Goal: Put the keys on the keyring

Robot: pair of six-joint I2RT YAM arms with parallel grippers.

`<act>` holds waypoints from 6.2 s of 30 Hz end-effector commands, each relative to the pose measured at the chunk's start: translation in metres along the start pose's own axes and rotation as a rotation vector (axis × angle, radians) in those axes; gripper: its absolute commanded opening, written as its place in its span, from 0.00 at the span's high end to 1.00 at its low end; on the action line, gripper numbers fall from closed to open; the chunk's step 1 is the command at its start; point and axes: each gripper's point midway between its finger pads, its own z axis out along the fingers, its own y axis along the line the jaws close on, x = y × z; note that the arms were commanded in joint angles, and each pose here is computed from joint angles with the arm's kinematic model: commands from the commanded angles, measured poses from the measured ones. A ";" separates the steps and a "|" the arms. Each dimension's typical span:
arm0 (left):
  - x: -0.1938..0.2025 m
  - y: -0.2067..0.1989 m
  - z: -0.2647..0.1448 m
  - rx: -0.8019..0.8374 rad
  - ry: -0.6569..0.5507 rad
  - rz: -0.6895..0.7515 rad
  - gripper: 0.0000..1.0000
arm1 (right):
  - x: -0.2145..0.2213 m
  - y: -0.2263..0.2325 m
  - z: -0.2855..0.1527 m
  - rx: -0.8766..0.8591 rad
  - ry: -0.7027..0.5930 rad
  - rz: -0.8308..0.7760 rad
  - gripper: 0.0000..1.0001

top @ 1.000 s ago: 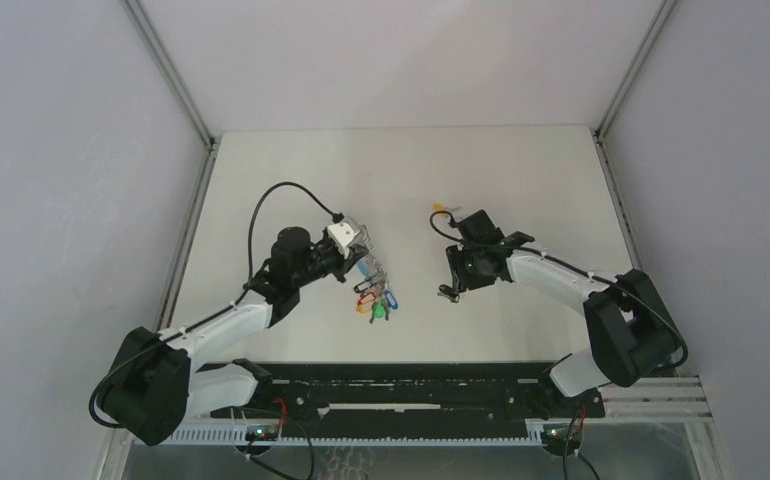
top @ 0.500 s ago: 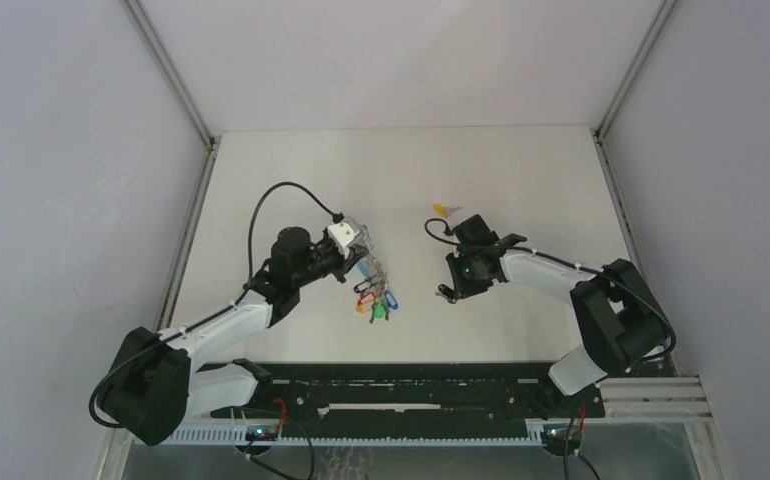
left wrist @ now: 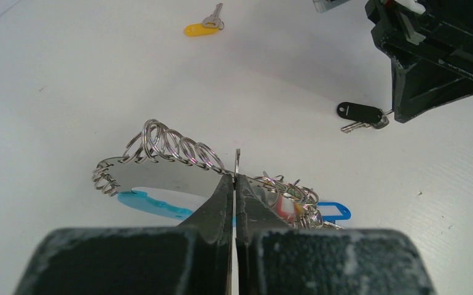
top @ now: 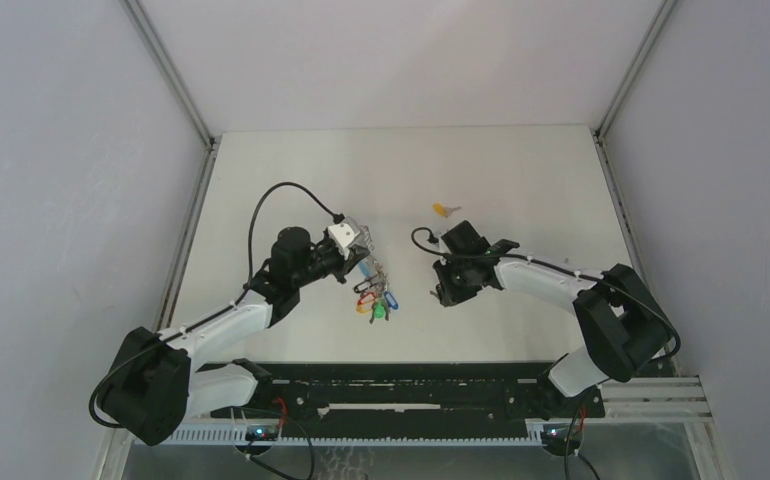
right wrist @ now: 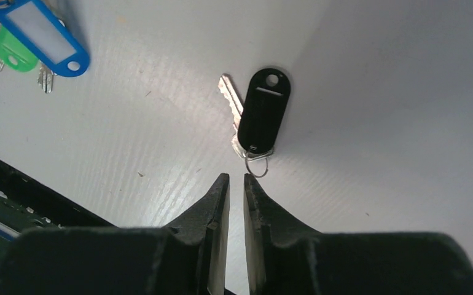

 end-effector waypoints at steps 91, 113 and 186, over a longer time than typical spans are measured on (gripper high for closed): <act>-0.046 -0.005 -0.001 0.063 -0.132 0.075 1.00 | -0.130 0.070 -0.106 -0.209 -1.136 -0.510 1.00; -0.043 -0.042 -0.002 0.305 -0.113 0.139 1.00 | -0.124 0.116 -0.099 -0.543 -0.953 -1.019 1.00; -0.013 -0.066 0.001 0.418 -0.107 0.405 1.00 | -0.109 0.125 -0.079 -0.482 -0.849 -1.240 1.00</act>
